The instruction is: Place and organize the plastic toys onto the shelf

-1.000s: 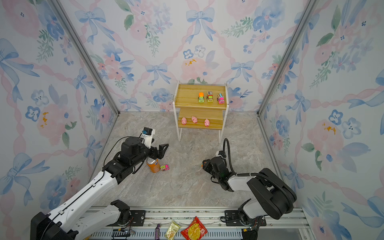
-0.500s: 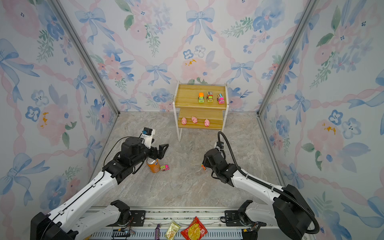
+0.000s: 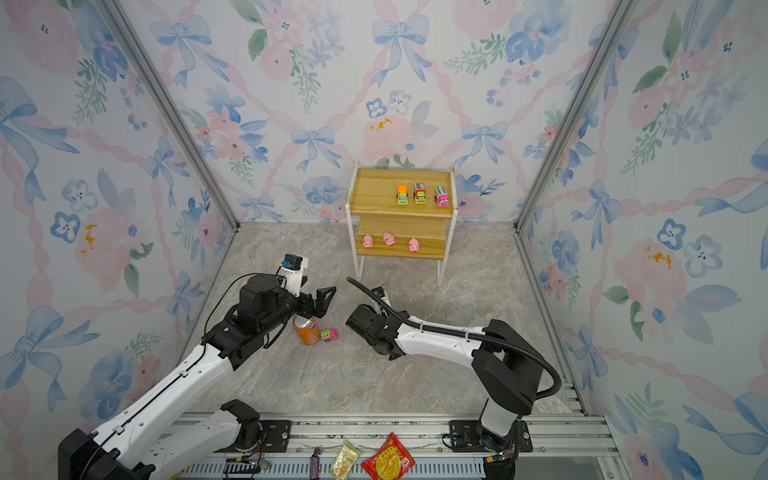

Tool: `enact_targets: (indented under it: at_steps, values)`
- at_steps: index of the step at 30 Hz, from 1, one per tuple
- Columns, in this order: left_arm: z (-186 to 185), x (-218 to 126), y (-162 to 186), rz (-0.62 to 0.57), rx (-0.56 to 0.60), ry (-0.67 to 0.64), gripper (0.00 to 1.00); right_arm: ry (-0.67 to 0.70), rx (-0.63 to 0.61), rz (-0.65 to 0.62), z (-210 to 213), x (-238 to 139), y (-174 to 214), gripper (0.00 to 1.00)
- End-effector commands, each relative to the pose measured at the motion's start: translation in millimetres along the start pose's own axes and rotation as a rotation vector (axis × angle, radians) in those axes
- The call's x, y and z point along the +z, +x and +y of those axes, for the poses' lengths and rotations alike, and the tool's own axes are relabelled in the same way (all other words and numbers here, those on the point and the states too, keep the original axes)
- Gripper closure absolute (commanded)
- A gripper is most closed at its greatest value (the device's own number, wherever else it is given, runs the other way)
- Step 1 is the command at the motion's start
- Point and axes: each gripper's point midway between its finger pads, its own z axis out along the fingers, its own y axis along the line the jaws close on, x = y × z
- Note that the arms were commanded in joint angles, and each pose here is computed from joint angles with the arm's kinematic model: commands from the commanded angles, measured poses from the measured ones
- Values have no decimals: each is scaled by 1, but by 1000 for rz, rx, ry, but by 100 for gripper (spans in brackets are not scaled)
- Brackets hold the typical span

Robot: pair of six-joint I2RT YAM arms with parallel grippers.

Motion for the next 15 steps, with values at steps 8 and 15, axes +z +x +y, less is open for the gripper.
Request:
enact_targets:
  at_steps: [8,15]
  values:
    - [-3,-4,-8,-19,-11,15,2,115,-224,135,-11,18,27,35]
    - [-3,-3,-6,-12,-11,12,2,108,-218,178,-12,34,38,38]
